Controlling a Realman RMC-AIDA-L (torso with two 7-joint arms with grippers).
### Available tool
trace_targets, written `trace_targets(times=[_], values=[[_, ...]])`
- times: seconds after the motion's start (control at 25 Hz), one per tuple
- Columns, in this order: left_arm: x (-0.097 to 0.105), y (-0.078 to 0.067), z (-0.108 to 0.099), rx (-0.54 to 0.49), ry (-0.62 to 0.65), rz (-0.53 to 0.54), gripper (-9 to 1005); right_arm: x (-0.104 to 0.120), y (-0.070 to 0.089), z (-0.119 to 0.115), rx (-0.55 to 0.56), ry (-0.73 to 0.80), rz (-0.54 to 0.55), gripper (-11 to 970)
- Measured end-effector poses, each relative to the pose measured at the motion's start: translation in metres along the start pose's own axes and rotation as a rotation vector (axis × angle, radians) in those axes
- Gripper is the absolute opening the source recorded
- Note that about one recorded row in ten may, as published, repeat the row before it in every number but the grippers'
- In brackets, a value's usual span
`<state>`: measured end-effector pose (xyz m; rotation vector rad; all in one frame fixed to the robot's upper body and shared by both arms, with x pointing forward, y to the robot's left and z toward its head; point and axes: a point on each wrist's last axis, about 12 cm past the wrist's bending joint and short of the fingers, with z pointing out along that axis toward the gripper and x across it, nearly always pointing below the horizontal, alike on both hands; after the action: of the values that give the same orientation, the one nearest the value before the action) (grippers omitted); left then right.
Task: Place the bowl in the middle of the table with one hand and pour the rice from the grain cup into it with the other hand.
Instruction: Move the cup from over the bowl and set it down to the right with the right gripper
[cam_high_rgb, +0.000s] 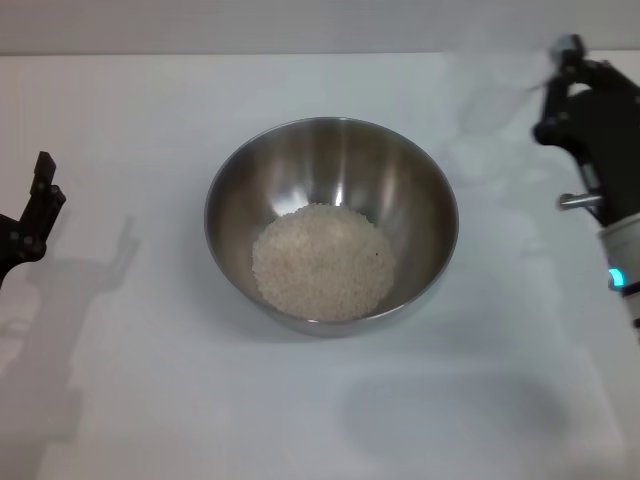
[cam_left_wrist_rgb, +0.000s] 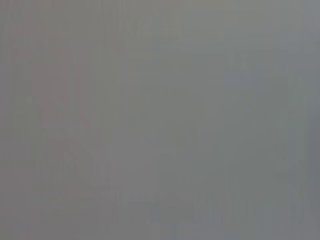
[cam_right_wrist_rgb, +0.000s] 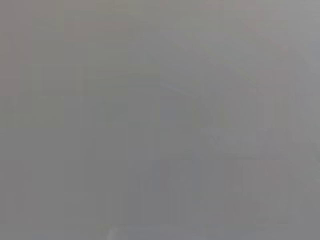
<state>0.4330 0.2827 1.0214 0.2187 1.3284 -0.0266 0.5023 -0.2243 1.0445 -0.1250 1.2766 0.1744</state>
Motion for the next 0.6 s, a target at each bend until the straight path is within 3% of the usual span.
trace_targets(times=[0.2,0.6], values=[[0.000,0.000,0.000,0.002,-0.002,-0.001,808,0.008,-0.032,-0.012,0.089,0.050,0.050,14],[0.000,-0.003,0.002,0.016,0.000,-0.003,808,0.025,-0.045,-0.007,0.098,0.195,0.001,40]])
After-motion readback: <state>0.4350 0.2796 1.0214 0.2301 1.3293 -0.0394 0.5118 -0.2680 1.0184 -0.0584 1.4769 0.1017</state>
